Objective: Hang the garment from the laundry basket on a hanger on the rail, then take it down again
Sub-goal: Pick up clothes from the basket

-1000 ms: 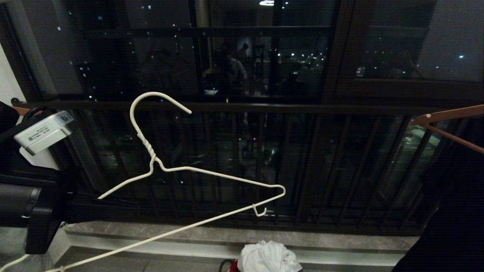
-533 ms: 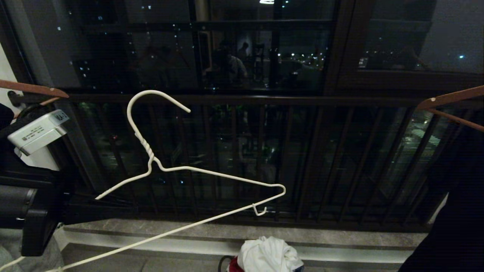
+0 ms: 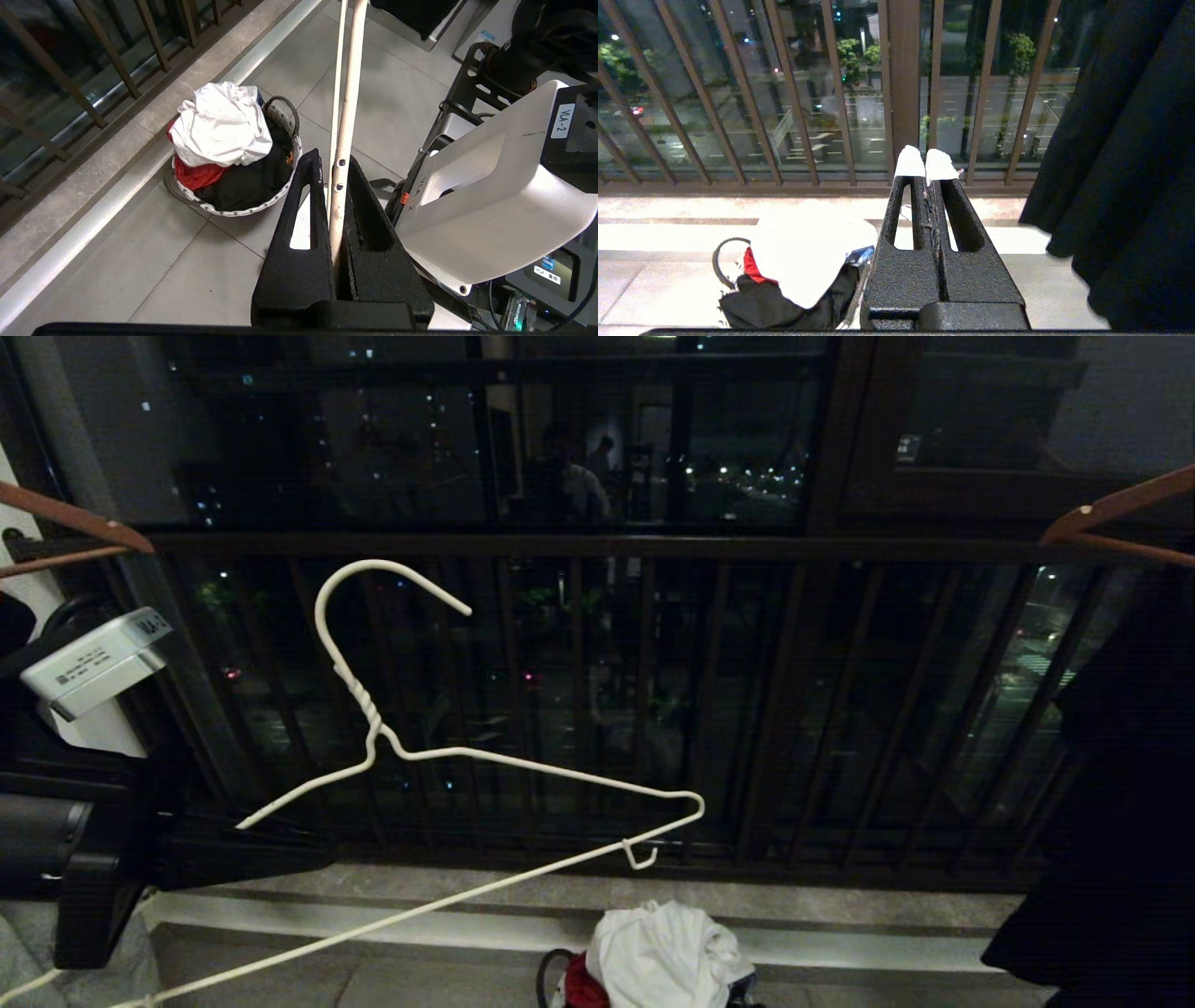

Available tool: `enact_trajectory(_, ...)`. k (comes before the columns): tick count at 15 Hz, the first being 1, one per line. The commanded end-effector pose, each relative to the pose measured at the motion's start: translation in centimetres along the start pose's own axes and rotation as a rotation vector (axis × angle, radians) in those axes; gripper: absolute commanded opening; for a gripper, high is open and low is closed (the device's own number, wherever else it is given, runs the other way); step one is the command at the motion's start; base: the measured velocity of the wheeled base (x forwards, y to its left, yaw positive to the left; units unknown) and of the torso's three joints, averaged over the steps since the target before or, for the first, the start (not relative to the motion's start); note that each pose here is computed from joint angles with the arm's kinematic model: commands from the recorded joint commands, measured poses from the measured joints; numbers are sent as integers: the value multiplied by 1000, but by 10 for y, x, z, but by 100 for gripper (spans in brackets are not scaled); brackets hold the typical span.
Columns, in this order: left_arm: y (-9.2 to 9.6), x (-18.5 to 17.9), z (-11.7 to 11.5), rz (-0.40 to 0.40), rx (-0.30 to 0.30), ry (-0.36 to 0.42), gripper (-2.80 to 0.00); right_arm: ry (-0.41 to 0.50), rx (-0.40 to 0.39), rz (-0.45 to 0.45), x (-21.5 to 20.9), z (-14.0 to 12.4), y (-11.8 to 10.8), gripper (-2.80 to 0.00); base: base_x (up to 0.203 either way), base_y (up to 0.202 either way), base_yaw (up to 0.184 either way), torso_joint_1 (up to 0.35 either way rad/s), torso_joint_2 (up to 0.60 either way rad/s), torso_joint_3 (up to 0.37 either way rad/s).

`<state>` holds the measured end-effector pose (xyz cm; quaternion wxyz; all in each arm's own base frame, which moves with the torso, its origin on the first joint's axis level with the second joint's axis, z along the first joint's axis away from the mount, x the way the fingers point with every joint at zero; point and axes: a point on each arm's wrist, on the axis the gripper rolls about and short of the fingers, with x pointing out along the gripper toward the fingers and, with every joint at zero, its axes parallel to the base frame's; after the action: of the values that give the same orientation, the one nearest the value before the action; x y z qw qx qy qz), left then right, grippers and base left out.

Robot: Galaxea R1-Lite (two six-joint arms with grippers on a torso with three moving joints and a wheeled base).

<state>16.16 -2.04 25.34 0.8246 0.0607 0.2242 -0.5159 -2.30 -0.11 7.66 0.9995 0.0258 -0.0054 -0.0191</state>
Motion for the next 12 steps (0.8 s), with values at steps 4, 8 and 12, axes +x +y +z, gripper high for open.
enact_trajectory(4,0,0,0,-5,1,-2,-280,1,2,0,0,0,0,-280,0,0,0,-225,546,317)
enact_trajectory(8,0,0,1,-5,-1,-3,-280,1,1,0,0,0,0,-280,0,0,0,-208,517,305)
enact_trajectory(12,0,0,0,-5,0,-3,-280,2,4,0,0,0,0,-280,0,0,0,-182,494,310)
